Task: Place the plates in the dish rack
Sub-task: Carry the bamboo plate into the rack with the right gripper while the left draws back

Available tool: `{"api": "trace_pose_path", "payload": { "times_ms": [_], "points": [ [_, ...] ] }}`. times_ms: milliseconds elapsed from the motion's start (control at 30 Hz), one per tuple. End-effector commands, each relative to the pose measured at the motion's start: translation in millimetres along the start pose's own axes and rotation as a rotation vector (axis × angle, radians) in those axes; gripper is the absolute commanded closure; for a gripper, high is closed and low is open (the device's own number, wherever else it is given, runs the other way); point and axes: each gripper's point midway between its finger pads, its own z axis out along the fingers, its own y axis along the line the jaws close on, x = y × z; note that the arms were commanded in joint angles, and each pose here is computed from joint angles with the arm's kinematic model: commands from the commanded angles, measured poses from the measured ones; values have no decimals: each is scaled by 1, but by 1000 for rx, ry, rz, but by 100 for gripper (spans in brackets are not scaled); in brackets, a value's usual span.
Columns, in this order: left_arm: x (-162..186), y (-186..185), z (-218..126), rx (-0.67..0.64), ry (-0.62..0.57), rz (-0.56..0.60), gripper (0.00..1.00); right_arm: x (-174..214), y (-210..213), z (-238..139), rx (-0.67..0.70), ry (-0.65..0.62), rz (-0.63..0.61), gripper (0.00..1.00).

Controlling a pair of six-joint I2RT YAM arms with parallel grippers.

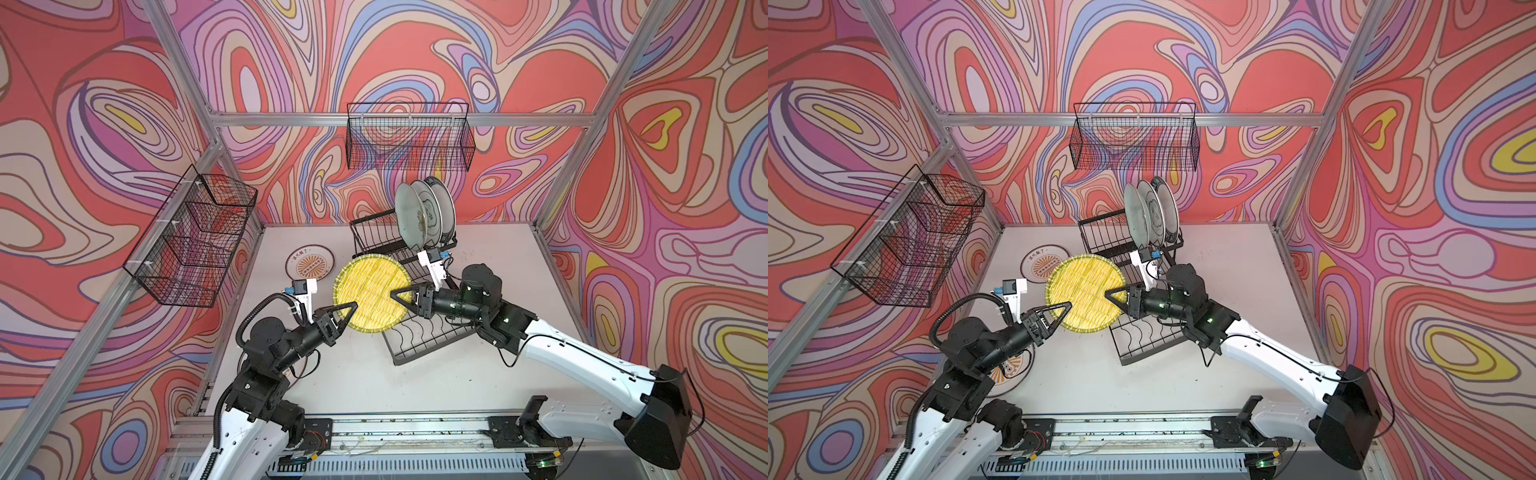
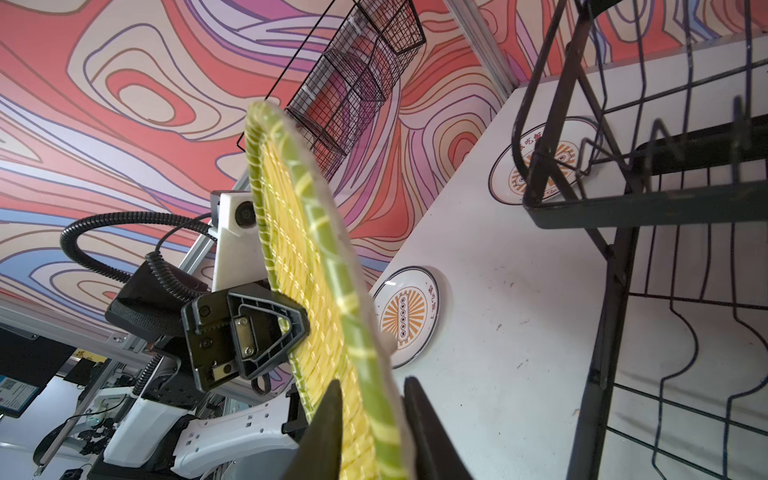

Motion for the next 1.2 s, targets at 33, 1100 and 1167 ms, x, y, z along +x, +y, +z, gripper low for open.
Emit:
{"api": "trace_pose_path", "payload": {
  "times_ms": [33,1100,1167],
  "points": [
    [-7,-6,0,28,-30,19,100,5,11,5,-68,23,-4,82],
    [-1,21,-9,-160,3,23,43,-65,-6,-58,321,-288,-191,100],
    [0,24,-10,-183,8,23,43,-74,-4,-63,354,-309,-223,100]
  ]
}}
